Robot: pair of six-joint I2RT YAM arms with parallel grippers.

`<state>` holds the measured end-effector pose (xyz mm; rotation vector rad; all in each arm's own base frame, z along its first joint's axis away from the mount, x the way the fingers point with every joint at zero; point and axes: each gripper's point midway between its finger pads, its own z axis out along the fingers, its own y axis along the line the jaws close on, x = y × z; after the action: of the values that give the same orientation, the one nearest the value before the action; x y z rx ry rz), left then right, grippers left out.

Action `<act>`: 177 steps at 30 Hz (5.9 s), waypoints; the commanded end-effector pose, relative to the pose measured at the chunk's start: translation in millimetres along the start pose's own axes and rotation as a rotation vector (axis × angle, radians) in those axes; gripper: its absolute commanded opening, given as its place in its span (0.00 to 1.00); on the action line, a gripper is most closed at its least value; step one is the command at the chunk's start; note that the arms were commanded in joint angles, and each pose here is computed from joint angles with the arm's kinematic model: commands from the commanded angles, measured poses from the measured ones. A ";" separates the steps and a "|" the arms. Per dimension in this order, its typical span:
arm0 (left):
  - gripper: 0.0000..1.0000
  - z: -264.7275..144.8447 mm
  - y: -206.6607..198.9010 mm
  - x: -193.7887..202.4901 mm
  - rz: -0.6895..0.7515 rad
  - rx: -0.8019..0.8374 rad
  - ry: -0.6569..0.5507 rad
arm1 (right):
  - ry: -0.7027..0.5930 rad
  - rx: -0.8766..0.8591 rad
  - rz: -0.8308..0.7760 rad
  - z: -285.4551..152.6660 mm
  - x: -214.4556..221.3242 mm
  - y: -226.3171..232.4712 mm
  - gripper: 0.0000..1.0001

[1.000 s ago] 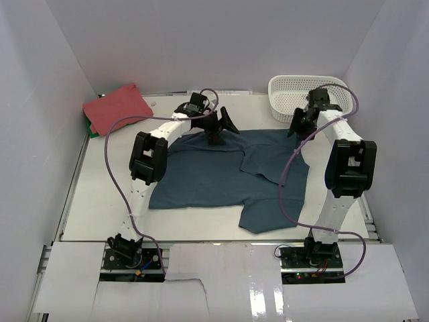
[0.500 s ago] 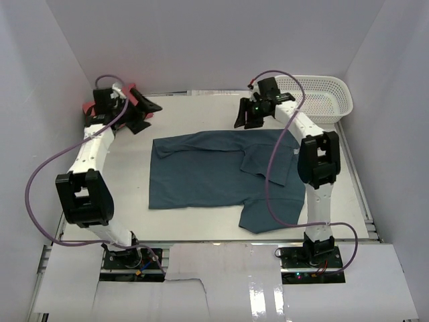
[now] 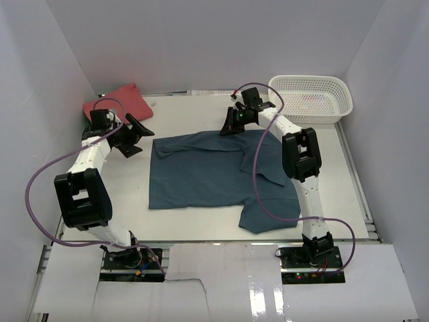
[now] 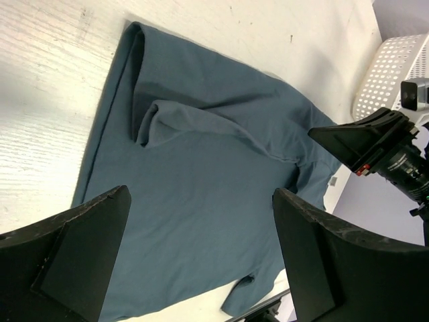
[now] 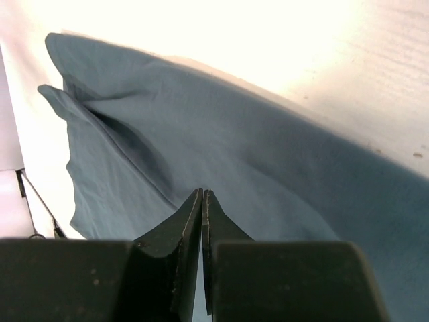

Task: Fold and stack the t-shirts
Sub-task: Fold the flattened tshirt in 1/3 of the way

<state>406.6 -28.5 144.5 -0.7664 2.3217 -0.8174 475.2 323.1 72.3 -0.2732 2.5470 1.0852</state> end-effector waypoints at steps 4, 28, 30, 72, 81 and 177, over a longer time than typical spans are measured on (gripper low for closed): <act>0.98 19.0 18.3 -1.8 0.004 -0.031 0.015 | -0.038 -0.044 -0.018 15.9 -9.1 -0.8 0.08; 0.98 89.2 10.3 -19.4 -0.166 0.148 0.071 | 0.034 0.023 -0.010 44.6 37.9 -26.4 0.08; 0.98 88.7 3.3 -19.5 -0.165 0.162 0.075 | 0.033 0.026 -0.011 43.9 37.9 -26.5 0.08; 0.97 109.9 0.2 -29.3 -0.016 0.080 0.009 | 0.047 0.038 -0.026 38.5 42.2 -25.8 0.09; 0.97 137.3 2.0 -28.3 -0.022 0.075 0.034 | 0.046 0.040 -0.025 36.8 41.4 -24.5 0.09; 0.69 67.7 -15.8 -52.3 -0.137 0.306 0.058 | 0.105 0.087 -0.018 31.1 73.6 -42.3 0.11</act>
<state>505.3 -31.9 102.3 -0.9625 2.0275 -1.5457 453.8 331.1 25.6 -0.3409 2.5307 1.0812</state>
